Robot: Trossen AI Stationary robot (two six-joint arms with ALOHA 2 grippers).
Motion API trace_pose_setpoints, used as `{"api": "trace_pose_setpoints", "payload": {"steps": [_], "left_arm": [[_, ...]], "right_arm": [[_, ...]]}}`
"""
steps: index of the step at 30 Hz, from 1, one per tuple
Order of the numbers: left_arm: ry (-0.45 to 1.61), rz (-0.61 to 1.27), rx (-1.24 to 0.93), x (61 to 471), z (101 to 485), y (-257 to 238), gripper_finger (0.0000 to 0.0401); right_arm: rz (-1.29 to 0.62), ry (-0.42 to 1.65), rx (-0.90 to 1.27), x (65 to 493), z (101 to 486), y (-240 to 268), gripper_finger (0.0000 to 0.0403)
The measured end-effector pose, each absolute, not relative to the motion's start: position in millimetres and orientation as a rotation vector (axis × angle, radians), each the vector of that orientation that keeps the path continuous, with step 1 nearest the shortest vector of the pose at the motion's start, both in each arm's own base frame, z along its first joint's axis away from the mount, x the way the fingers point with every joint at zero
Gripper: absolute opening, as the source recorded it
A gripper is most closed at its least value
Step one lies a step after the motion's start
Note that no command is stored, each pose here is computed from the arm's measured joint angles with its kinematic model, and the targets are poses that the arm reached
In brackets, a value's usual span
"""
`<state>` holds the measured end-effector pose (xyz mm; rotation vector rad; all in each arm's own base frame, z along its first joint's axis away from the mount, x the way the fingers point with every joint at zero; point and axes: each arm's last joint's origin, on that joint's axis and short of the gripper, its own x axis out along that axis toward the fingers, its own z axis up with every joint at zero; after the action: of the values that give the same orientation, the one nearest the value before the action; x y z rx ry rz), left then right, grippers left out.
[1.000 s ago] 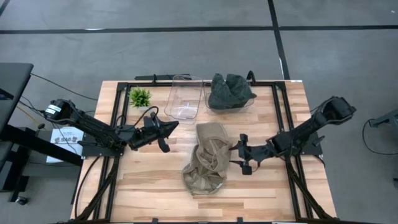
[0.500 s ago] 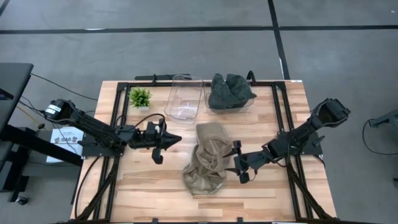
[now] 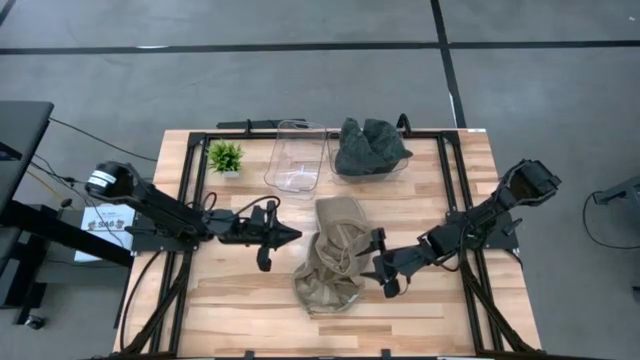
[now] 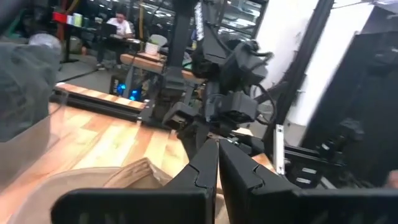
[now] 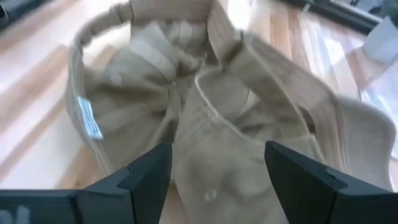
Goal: Pick & Place hat
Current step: Put the top light brown cap into the left transparent bin
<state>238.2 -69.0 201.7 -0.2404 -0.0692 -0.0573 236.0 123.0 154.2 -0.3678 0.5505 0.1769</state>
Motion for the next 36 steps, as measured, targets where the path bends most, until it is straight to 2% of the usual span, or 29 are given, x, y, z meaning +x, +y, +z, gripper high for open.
{"api": "trace_pose_setpoints", "payload": {"steps": [10, 20, 25, 36], "left_arm": [[-0.079, 0.001, -0.244, 242.2, 195.7, -68.5, 0.0012], [-0.08, 0.0, -0.244, 242.1, 195.9, -68.5, 0.0012], [-0.08, 0.0, -0.244, 242.0, 196.0, -68.5, 0.0012], [-0.08, 0.0, -0.244, 242.1, 196.1, -68.5, 0.0012]], "right_arm": [[0.115, 0.698, -0.388, 234.3, 143.3, 105.9, 0.0248], [-0.063, 0.765, -0.414, 234.3, 138.9, 88.7, 0.0243], [-0.171, 0.772, -0.318, 238.0, 138.6, 75.4, 0.0212], [-0.406, 0.797, -0.066, 243.1, 135.7, 37.8, 0.0113]]}}
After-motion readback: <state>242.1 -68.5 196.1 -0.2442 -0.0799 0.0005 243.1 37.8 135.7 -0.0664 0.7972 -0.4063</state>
